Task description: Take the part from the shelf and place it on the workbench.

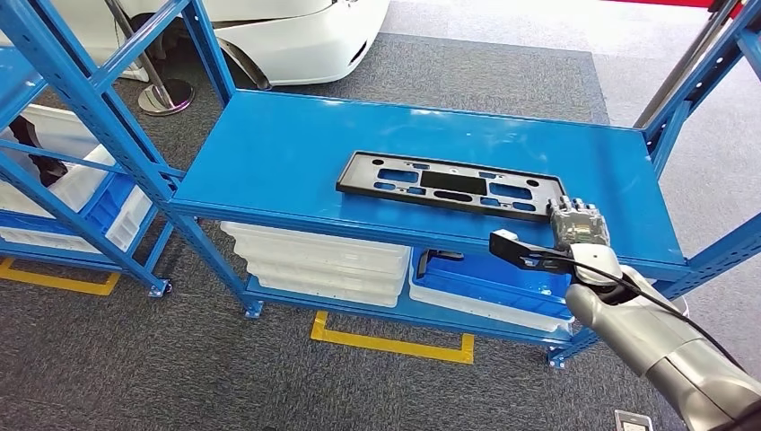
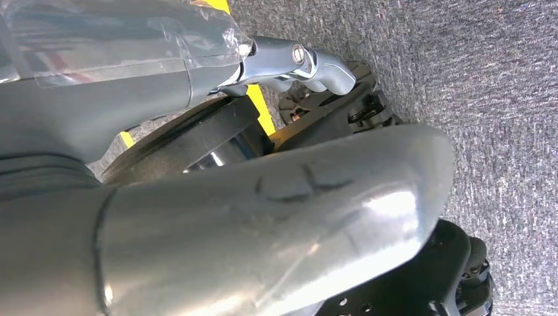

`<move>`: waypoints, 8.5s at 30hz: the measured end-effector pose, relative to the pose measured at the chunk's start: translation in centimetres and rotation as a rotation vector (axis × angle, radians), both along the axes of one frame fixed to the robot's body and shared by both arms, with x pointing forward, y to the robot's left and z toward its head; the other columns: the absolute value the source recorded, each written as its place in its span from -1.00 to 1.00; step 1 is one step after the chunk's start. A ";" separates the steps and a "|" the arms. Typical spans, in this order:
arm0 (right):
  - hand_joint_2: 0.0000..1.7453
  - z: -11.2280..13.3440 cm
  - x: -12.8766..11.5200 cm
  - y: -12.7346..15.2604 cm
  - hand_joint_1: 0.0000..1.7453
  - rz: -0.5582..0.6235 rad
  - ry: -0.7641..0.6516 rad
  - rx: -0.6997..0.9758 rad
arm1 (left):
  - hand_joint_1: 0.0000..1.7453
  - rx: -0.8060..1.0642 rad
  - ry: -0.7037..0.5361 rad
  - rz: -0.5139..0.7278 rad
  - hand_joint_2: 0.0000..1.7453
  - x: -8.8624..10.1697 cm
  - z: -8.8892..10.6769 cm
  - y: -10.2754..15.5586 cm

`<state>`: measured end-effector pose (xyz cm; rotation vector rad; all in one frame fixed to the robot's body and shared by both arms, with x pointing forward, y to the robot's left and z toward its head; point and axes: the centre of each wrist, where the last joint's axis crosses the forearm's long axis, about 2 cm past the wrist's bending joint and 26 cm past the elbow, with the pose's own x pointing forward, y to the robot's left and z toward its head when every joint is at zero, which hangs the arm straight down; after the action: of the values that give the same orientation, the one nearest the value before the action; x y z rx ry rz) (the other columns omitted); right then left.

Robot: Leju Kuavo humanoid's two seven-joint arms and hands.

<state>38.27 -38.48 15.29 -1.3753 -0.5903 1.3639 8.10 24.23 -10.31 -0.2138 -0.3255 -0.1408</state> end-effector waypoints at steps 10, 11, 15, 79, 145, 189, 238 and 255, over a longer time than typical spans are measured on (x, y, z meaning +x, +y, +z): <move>1.00 -1.1 0.8 1.1 -1.00 0.034 0.004 -0.076 | -1.00 0.005 0.000 -0.020 -1.00 0.2 0.0 0.0; 1.00 -1.2 0.8 1.1 -1.00 0.034 0.005 -0.077 | -1.00 0.005 0.000 -0.021 -1.00 0.2 0.0 0.0; 1.00 -1.3 1.0 1.2 -1.00 0.033 0.009 -0.082 | -1.00 0.005 0.000 -0.023 -1.00 0.2 0.0 0.0; 1.00 1.4 2.7 4.3 -1.00 0.201 -0.329 -0.059 | -1.00 0.015 0.000 -0.107 -1.00 0.6 0.1 0.0; 1.00 -0.3 2.6 3.1 -1.00 0.083 -0.258 0.069 | -1.00 0.013 -0.007 -0.132 -1.00 0.7 0.1 -0.1; 1.00 -0.9 2.8 2.5 1.00 0.000 -0.237 0.165 | -1.00 -0.027 -0.063 -0.081 -1.00 0.7 0.2 -0.2; 1.00 14.2 -0.1 9.2 1.00 0.454 -0.685 -0.196 | -1.00 -0.075 -0.127 -0.091 1.00 0.1 0.1 -0.4; 1.00 14.2 -1.6 11.0 1.00 0.529 -0.721 -0.126 | -1.00 -0.034 -0.133 -0.066 1.00 0.1 0.1 -0.3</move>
<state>36.67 -27.50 29.52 -1.9093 -1.4454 1.2899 8.23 23.88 -10.25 -0.2499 -0.4539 -0.2152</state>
